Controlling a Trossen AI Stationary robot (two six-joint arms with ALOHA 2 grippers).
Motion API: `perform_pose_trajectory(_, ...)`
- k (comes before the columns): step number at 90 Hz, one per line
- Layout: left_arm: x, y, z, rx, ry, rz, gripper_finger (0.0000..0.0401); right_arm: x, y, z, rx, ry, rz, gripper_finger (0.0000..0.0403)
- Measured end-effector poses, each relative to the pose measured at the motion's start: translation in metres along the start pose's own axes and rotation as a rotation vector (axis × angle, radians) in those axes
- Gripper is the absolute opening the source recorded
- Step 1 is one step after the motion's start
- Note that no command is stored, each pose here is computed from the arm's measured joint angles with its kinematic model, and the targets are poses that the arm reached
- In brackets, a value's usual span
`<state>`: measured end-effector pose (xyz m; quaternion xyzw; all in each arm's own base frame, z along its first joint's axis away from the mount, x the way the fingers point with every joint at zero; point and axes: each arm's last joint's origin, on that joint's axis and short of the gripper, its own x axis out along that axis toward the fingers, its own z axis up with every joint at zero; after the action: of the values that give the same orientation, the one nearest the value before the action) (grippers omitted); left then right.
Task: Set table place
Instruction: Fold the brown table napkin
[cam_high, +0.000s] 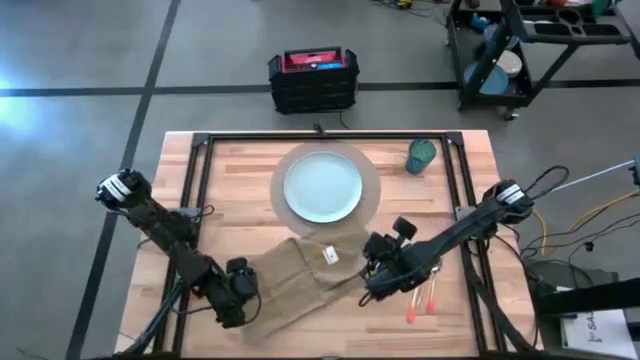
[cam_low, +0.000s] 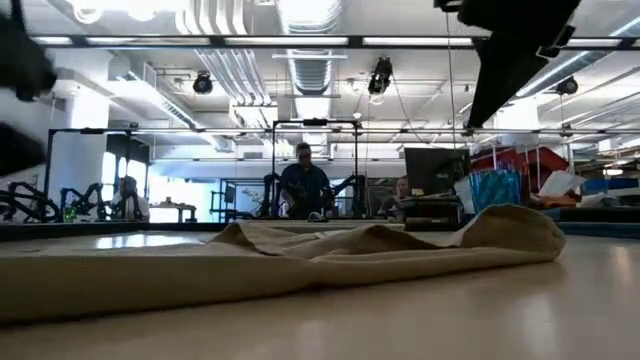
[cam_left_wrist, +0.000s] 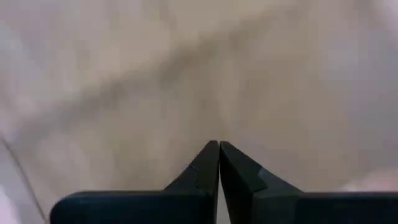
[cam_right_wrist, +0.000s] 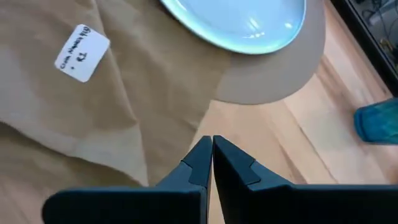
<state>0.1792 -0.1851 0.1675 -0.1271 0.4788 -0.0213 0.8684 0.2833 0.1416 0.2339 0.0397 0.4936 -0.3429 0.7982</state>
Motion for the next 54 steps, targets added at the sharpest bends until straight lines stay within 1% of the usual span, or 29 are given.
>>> perform_pose_trajectory(10,-0.016,-0.013,0.02,0.024,-0.17,-0.007,0.0,0.001,0.0,0.001,0.005,-0.002,-0.003,0.0)
perform_pose_trajectory(15,-0.022,-0.021,0.03,0.026,-0.23,-0.061,0.0,0.001,0.0,0.001,-0.003,-0.001,-0.003,0.0)
perform_pose_trajectory(19,-0.025,-0.027,0.035,0.026,-0.256,-0.13,0.0,0.001,0.0,0.001,-0.008,-0.001,-0.004,0.0)
perform_pose_trajectory(25,-0.019,-0.033,0.036,0.049,-0.225,-0.239,0.0,0.001,0.0,0.001,-0.013,-0.001,-0.003,0.0)
perform_pose_trajectory(30,-0.01,-0.035,0.032,0.063,-0.183,-0.28,0.0,0.001,0.0,0.001,-0.016,-0.002,-0.004,0.0)
perform_pose_trajectory(36,0.002,-0.035,0.027,0.067,-0.143,-0.274,0.0,0.001,0.0,0.001,-0.016,-0.008,-0.007,0.0)
perform_pose_trajectory(45,0.021,-0.032,0.02,0.024,-0.081,-0.232,0.0,0.001,0.0,0.001,-0.017,-0.009,-0.006,0.0)
perform_pose_trajectory(54,0.04,-0.027,0.009,-0.026,0.036,-0.195,0.0,0.001,0.0,0.001,-0.016,-0.009,-0.004,0.0)
